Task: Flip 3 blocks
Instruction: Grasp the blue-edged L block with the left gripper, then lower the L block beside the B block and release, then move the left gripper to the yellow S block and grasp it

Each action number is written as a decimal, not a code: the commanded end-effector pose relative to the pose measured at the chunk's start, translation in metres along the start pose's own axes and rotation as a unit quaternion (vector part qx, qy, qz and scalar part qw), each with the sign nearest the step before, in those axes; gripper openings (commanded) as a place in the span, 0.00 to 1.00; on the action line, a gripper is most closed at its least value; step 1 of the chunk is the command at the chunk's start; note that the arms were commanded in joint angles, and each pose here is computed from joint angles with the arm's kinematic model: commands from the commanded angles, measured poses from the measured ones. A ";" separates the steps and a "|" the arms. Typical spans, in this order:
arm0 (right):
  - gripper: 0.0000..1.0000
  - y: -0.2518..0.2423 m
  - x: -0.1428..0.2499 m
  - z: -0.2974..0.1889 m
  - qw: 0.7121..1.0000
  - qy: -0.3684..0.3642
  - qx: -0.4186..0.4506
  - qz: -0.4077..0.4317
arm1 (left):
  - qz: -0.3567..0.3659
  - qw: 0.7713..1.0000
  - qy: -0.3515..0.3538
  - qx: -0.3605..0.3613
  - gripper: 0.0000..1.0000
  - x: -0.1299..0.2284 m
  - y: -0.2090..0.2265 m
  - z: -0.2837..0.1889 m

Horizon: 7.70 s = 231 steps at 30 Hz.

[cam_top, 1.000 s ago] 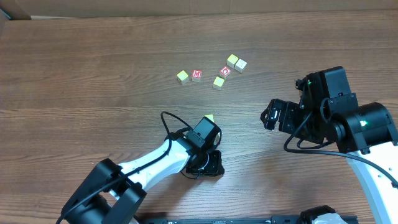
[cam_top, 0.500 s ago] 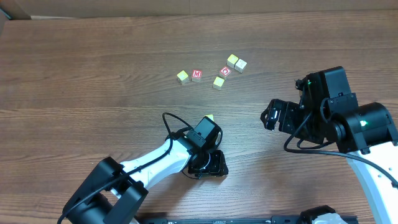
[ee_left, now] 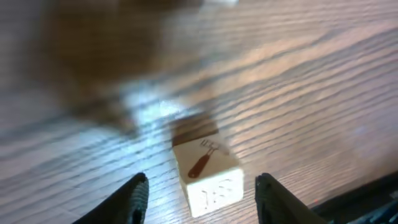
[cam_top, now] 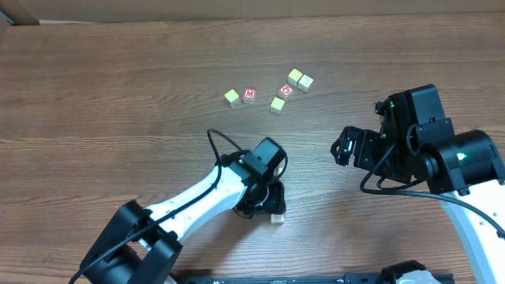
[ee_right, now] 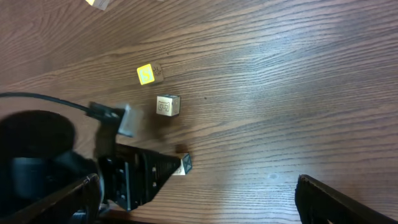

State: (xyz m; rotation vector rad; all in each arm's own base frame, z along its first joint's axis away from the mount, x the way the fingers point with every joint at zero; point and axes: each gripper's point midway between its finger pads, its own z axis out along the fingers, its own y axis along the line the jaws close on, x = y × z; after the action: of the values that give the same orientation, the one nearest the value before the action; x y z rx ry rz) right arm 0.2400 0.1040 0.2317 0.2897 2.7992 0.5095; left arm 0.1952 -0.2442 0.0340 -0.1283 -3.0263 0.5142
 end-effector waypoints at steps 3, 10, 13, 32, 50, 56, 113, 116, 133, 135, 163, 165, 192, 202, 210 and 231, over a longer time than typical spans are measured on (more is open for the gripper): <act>1.00 0.003 -0.006 -0.005 1.000 -0.011 -0.004 -0.004 | 0.083 0.993 -0.080 -0.011 0.74 -0.036 -0.017 -0.031; 1.00 0.002 -0.004 -0.005 1.000 -0.008 -0.002 -0.014 | 0.143 0.984 -0.099 -0.035 0.76 -0.054 -0.008 -0.024; 1.00 0.000 -0.001 -0.005 1.000 -0.003 0.001 -0.013 | 0.158 0.982 -0.100 -0.038 0.76 -0.063 -0.004 -0.018; 0.83 -0.002 0.003 -0.005 1.000 0.007 0.006 -0.011 | 0.167 0.982 -0.081 -0.034 0.54 -0.084 0.008 0.030; 0.78 -0.002 0.003 -0.005 1.000 0.007 0.006 -0.010 | 0.121 0.989 -0.067 -0.049 0.12 -0.087 0.004 0.011; 0.79 -0.002 0.003 -0.005 1.000 0.007 0.006 -0.011 | 0.040 0.989 -0.044 -0.132 0.04 -0.086 0.018 -0.044; 0.79 -0.001 0.011 -0.005 0.999 0.024 0.000 -0.021 | -0.071 0.991 -0.103 -0.054 0.10 0.030 0.035 0.017; 0.79 -0.001 0.011 -0.005 0.999 0.024 0.000 -0.021 | -0.070 0.991 -0.106 -0.050 0.09 0.028 0.034 0.017; 0.79 -0.001 0.011 -0.005 0.999 0.025 0.000 -0.021 | -0.070 0.991 -0.107 -0.049 0.18 0.027 0.033 0.017; 0.79 -0.001 0.012 -0.005 0.999 0.025 0.000 -0.021 | -0.069 0.991 -0.107 -0.049 0.20 0.027 0.033 0.017; 0.79 -0.002 0.013 -0.005 0.999 0.028 0.001 -0.020 | -0.060 0.986 -0.154 -0.022 0.38 0.017 0.023 -0.009; 0.79 -0.002 0.013 -0.005 0.999 0.028 0.001 -0.020 | -0.057 0.985 -0.161 -0.012 0.38 0.017 0.020 -0.017; 0.79 -0.002 0.014 -0.005 0.999 0.029 0.002 -0.020 | -0.118 0.987 -0.080 -0.078 0.04 0.029 0.067 0.004; 0.79 -0.002 0.013 -0.005 0.999 0.029 0.002 -0.020 | -0.108 0.990 -0.078 -0.054 0.04 0.024 0.056 0.010; 0.79 -0.002 0.013 -0.005 0.999 0.028 0.002 -0.021 | -0.106 0.990 -0.075 -0.047 0.04 0.025 0.054 0.010; 0.79 -0.002 0.014 -0.005 0.999 0.029 0.002 -0.020 | -0.138 0.987 -0.073 -0.027 0.04 0.024 0.046 0.010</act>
State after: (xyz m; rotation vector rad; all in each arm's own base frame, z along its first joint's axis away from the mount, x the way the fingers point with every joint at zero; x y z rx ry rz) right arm 0.2218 0.1033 0.2261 0.2296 2.8783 0.5031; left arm 0.1773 -0.1996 0.0115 0.2953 -3.1609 0.4158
